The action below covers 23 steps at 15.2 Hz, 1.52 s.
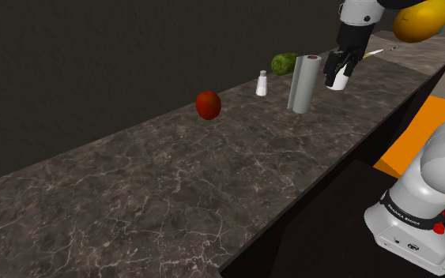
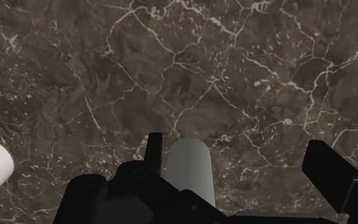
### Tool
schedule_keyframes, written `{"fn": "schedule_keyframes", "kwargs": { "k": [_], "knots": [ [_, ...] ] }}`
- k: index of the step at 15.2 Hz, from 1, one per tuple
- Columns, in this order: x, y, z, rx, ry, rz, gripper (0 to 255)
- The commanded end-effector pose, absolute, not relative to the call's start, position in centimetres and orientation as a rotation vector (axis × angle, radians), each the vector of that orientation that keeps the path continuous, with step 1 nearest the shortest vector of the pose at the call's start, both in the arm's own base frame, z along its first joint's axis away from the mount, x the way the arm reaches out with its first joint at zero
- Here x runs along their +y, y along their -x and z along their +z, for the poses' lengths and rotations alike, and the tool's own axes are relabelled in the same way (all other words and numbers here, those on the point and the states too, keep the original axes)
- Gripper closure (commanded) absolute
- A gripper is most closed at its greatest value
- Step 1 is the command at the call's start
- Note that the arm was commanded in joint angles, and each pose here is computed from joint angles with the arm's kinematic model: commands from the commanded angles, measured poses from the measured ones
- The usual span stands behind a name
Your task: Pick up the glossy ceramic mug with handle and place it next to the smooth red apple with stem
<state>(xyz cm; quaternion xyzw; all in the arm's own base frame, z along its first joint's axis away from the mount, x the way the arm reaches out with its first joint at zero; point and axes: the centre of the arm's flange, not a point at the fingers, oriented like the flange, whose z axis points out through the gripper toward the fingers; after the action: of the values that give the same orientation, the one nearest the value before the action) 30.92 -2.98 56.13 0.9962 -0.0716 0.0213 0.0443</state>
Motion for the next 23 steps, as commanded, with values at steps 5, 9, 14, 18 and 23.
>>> {"fn": "schedule_keyframes", "kwargs": {
  "k": [5,9,14,18,23],
  "knots": [
    [-7.9,-33.0,55.3,-0.225,-3.049,0.052,0],
    [-12.8,-35.1,54.4,-0.232,-3.054,0.039,0],
    [-18.9,-37.7,53.2,-0.24,-3.059,0.022,0],
    [-23.8,-39.7,52.3,-0.247,-3.064,0.009,0],
    [-30.0,-42.2,51.0,-0.255,-3.069,-0.008,0]
  ]
}}
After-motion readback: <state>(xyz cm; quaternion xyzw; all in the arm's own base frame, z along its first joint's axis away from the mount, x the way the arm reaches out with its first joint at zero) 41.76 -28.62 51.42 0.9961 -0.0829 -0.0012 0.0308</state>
